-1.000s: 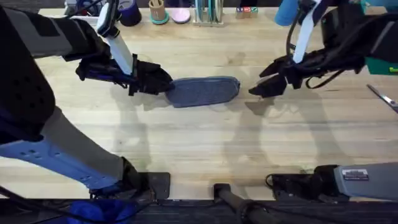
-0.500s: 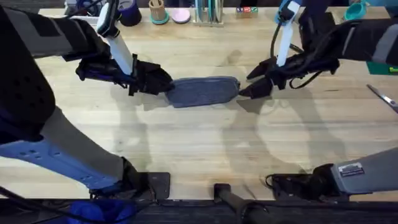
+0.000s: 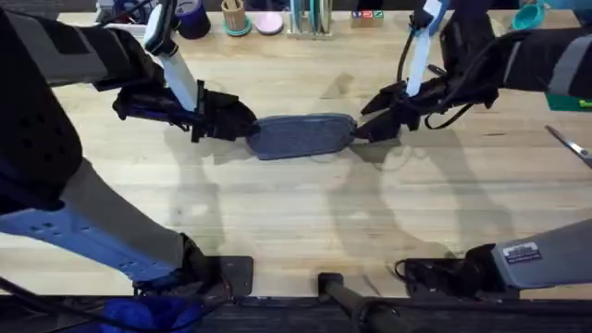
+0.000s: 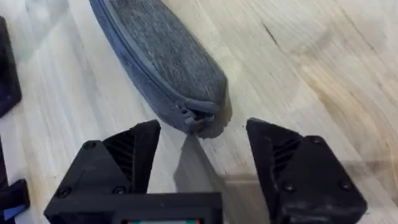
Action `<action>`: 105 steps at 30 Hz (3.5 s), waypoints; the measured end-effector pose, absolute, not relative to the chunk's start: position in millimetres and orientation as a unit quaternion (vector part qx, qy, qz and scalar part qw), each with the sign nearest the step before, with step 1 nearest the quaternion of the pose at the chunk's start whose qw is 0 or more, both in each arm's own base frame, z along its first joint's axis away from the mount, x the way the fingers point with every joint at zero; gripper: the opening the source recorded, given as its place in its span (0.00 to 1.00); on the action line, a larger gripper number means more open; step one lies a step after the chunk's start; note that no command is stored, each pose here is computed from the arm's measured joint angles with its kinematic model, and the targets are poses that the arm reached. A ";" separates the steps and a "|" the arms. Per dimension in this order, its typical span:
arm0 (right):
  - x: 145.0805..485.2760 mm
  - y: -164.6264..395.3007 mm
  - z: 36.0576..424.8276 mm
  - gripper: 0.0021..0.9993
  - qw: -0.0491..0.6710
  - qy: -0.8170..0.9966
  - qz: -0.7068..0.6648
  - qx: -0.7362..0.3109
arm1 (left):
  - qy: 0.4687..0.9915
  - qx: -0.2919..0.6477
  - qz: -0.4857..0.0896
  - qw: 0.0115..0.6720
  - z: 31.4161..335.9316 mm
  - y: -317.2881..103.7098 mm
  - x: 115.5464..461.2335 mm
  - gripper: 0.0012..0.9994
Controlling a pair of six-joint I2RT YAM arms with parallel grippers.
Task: Unzip the bag, pick up the pens from the table one at a time and place them inside, then zip the bag closed.
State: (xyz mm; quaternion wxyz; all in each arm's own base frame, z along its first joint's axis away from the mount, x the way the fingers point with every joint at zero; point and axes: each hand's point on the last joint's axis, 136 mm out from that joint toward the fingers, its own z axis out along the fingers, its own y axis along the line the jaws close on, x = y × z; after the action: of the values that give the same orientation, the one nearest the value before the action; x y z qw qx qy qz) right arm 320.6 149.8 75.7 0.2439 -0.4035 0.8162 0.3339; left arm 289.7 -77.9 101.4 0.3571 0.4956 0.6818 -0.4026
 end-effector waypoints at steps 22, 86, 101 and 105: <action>319.0 164.0 63.7 0.75 0.231 0.810 0.353 -0.407 | 0.682 0.496 -0.403 0.357 101.4 -77.9 289.7 0.04; 324.6 184.2 121.5 0.03 0.207 0.800 0.410 -0.386 | 0.681 0.496 -0.401 0.358 101.3 -77.8 290.2 0.04; 316.0 217.3 133.3 0.03 0.200 0.781 0.412 -0.425 | 0.681 0.496 -0.401 0.358 101.3 -77.8 290.2 0.04; 312.5 224.8 134.2 0.03 0.199 0.775 0.413 -0.435 | 0.681 0.496 -0.402 0.358 101.3 -77.8 290.1 0.04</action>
State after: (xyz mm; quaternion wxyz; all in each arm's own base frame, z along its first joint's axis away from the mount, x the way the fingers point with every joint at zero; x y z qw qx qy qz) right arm 312.5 224.8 134.2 0.1993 -0.4353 0.7745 0.4135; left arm 290.1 -77.8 101.3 0.3579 0.4963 0.6814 -0.4016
